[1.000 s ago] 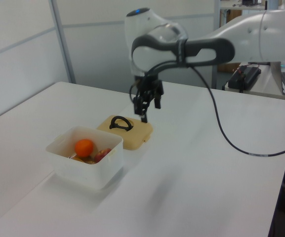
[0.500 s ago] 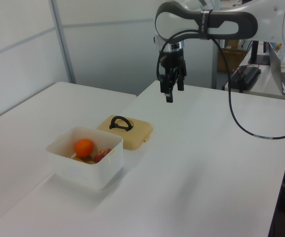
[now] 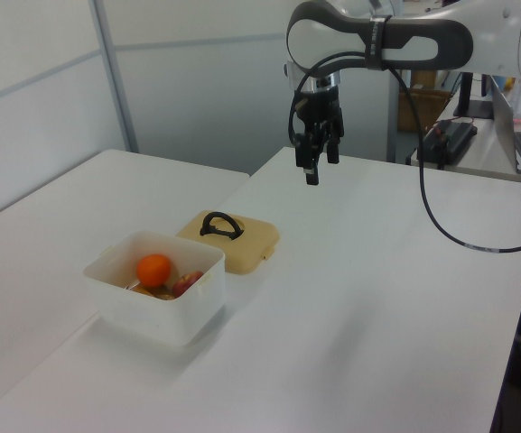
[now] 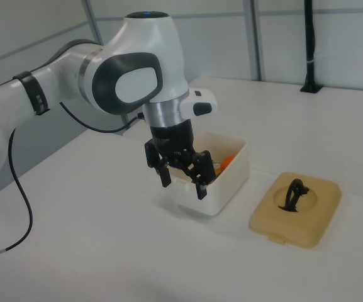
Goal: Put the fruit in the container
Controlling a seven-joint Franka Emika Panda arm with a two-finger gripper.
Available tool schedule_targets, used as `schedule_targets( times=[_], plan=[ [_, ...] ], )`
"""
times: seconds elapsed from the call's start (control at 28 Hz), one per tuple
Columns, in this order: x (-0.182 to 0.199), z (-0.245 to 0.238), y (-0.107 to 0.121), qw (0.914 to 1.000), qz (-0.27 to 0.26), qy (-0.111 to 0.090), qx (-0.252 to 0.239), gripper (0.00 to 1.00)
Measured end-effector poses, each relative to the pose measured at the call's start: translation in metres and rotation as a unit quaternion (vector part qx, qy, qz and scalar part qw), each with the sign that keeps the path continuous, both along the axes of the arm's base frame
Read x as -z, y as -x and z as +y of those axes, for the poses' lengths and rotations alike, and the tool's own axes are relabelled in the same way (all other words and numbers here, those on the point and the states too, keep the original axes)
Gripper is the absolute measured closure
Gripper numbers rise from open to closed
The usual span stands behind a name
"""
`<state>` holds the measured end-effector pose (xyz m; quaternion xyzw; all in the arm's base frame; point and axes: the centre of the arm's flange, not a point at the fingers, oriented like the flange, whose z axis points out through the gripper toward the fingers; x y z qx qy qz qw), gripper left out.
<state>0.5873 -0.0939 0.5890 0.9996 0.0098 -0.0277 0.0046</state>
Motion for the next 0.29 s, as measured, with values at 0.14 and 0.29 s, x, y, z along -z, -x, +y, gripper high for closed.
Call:
schedule_targets(
  times=[0.14, 0.29],
  plan=[
    [0.0005, 0.0000, 0.0000, 1.0000, 0.001, 0.000, 0.000, 0.00],
    [0.0011, 0.0001, 0.0001, 1.0000, 0.001, 0.000, 0.000, 0.00]
  ],
)
